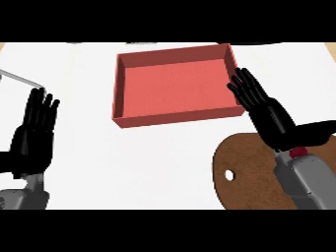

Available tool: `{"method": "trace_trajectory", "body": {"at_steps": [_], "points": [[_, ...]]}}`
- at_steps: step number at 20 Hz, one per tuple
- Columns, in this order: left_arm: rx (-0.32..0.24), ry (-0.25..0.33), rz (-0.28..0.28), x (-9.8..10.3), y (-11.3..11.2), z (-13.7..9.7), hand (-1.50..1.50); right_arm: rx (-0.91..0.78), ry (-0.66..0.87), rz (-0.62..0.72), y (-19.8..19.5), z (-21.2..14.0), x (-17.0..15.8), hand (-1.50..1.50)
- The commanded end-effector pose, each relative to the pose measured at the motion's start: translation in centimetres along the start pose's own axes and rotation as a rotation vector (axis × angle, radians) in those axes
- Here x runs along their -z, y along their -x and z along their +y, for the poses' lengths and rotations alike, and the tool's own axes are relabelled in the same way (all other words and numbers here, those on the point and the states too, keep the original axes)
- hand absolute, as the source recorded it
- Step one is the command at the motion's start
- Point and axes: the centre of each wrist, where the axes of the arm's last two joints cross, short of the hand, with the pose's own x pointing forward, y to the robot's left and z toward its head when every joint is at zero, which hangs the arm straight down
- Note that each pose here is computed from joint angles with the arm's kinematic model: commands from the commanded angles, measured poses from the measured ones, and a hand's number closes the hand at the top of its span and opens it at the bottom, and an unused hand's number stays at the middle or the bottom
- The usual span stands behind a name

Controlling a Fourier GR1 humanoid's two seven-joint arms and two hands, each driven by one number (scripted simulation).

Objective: Pick the pear from the cutting board and place it in the cardboard box

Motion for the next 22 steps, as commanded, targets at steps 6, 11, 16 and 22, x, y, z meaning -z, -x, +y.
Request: {"method": "trace_trajectory", "body": {"at_steps": [6, 11, 16, 22], "points": [[0.492, 0.005, 0.124, -1.2, 0.5, 5.8, 0.00, -0.367, 0.673, -0.248, -7.7, -9.7, -0.9, -1.50], [0.491, 0.039, 0.218, -3.0, 2.3, 5.5, 0.00, -0.556, 1.185, 0.014, -3.2, -13.2, -7.1, -1.50], [0.501, 0.085, 0.215, -1.6, 0.6, 2.2, 0.00, -0.680, 1.188, -0.004, -2.4, -8.7, -9.8, -1.50], [0.514, 0.092, 0.229, -3.1, 1.8, 2.6, 0.00, -0.983, 0.953, 0.407, -5.1, -11.1, -13.2, -1.50]]}}
